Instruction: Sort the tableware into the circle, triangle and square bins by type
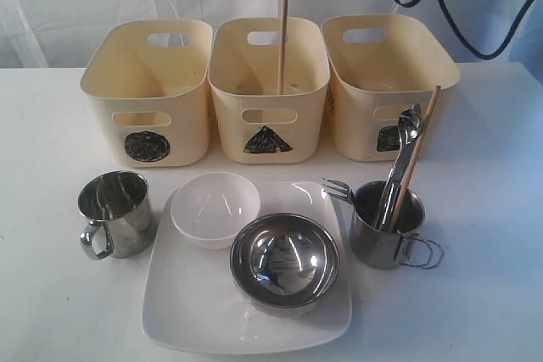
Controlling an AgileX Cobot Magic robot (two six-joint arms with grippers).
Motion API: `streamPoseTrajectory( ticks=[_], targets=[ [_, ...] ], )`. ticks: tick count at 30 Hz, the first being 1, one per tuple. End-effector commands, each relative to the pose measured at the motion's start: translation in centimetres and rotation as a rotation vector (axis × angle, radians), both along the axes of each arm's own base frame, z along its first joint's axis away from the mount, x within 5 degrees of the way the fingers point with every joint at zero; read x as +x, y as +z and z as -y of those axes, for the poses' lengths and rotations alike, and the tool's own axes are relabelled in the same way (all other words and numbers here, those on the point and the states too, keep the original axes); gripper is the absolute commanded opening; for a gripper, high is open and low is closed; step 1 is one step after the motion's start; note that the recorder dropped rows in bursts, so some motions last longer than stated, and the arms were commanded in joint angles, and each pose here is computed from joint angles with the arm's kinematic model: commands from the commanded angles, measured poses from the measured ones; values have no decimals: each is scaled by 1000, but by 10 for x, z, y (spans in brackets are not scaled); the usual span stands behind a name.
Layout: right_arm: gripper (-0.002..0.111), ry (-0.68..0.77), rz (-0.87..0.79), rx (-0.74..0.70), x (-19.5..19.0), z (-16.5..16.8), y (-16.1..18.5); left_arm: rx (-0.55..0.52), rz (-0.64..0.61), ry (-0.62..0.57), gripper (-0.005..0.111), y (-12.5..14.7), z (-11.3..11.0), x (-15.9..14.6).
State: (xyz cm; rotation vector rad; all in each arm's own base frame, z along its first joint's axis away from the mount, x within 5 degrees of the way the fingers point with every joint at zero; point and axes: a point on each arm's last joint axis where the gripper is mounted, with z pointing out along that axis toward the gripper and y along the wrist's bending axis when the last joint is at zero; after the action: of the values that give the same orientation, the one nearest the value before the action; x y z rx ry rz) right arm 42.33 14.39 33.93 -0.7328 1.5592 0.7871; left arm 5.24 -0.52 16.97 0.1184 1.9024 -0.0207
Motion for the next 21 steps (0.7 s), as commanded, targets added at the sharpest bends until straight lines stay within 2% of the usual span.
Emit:
streamPoseTrajectory(
  ticks=[1, 6, 11, 14, 17, 19, 21],
  targets=[
    [26, 52, -2, -4, -1, -1, -6, -7, 4, 3, 0, -1, 0, 0],
    [41, 49, -10, 2, -1, -1, -6, -7, 4, 3, 0, -1, 0, 0],
    [43, 54, -11, 7, -9, 0, 7, -7, 4, 3, 0, -1, 0, 0],
    [41, 70, -9, -110, -19, 3, 13, -7, 4, 3, 0, -1, 0, 0],
    [32, 51, -97, -249, -31, 10, 15, -7, 4, 3, 0, -1, 0, 0],
    [18, 55, -182, -339, -40, 15, 13, -7, 4, 3, 0, -1, 0, 0],
    [0, 101, -243, -370, -49, 20, 13, -7, 4, 3, 0, -1, 0, 0]
  ],
)
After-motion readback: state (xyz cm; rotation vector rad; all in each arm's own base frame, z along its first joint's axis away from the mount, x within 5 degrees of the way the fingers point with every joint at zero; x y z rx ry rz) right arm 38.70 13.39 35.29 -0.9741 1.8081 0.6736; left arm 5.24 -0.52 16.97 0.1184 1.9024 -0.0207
